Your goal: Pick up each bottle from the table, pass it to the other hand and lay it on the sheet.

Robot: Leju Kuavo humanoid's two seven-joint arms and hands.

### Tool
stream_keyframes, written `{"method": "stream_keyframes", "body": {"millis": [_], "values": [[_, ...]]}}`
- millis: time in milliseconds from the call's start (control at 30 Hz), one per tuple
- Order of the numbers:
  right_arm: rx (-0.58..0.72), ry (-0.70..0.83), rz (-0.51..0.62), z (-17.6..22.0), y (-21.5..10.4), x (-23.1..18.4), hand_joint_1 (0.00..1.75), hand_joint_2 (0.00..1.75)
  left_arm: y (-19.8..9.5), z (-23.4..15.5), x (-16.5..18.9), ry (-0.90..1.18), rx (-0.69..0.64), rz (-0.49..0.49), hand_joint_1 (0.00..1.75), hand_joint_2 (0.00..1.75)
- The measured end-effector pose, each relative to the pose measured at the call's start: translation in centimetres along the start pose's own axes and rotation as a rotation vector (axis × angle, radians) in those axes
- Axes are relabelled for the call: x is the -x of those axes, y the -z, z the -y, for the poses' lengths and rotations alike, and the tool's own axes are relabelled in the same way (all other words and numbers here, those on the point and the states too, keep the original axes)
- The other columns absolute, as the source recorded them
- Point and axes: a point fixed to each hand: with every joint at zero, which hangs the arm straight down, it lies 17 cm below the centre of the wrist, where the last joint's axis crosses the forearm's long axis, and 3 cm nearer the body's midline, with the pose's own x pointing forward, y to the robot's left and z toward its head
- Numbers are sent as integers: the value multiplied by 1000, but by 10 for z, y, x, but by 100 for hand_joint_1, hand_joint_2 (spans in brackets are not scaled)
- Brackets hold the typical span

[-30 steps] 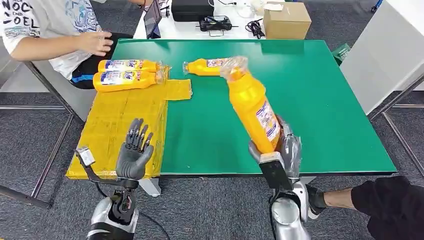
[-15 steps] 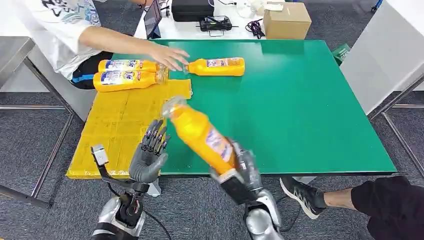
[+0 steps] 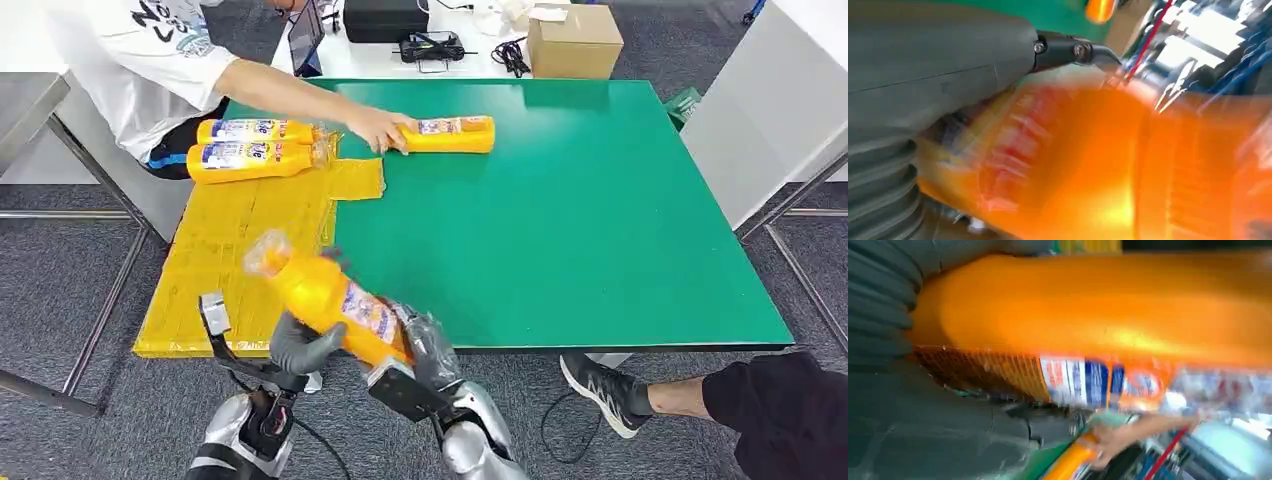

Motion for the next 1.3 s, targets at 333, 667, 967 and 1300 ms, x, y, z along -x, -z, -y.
{"method": "stream_keyframes", "body": {"millis": [333, 667, 967, 1300], "values": [[-32, 29, -2, -12, 0, 0, 175, 175, -12, 15, 2, 5, 77, -15, 0, 175], [-53, 51, 7, -17, 0, -4, 175, 175, -19, 21, 1, 40, 108, -18, 175, 175], [-66, 50, 9, -22, 0, -5, 175, 175, -22, 17, 1, 26, 85, -11, 175, 175], [-83, 54, 3, -28, -2, -3, 134, 175, -23, 13, 2, 30, 62, -13, 175, 175]]}}
